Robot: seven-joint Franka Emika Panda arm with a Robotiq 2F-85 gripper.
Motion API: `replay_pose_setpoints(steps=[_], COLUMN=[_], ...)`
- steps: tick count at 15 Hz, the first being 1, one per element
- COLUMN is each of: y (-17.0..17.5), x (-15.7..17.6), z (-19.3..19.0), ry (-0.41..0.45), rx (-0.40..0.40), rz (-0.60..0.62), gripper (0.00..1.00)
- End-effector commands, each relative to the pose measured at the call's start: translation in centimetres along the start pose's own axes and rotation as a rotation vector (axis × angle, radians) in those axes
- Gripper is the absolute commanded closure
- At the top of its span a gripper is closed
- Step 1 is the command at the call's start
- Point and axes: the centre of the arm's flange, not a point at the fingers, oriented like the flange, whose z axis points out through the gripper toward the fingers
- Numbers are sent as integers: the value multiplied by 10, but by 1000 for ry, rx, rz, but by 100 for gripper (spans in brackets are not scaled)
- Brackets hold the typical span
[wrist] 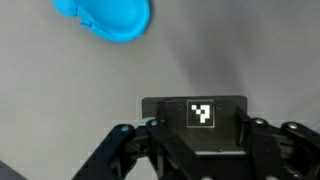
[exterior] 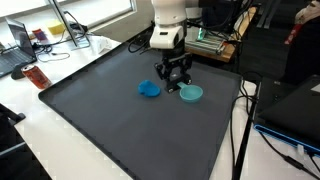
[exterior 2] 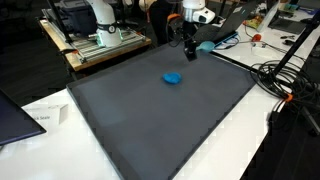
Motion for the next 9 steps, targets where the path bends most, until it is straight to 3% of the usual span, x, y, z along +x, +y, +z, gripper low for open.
replay_pose_setpoints(steps=[1,9], y=[27,64], x=[0,-15], z=[11,31], ry=[48,75], rx=[-3,-14], rz=[5,68], gripper=[65,65])
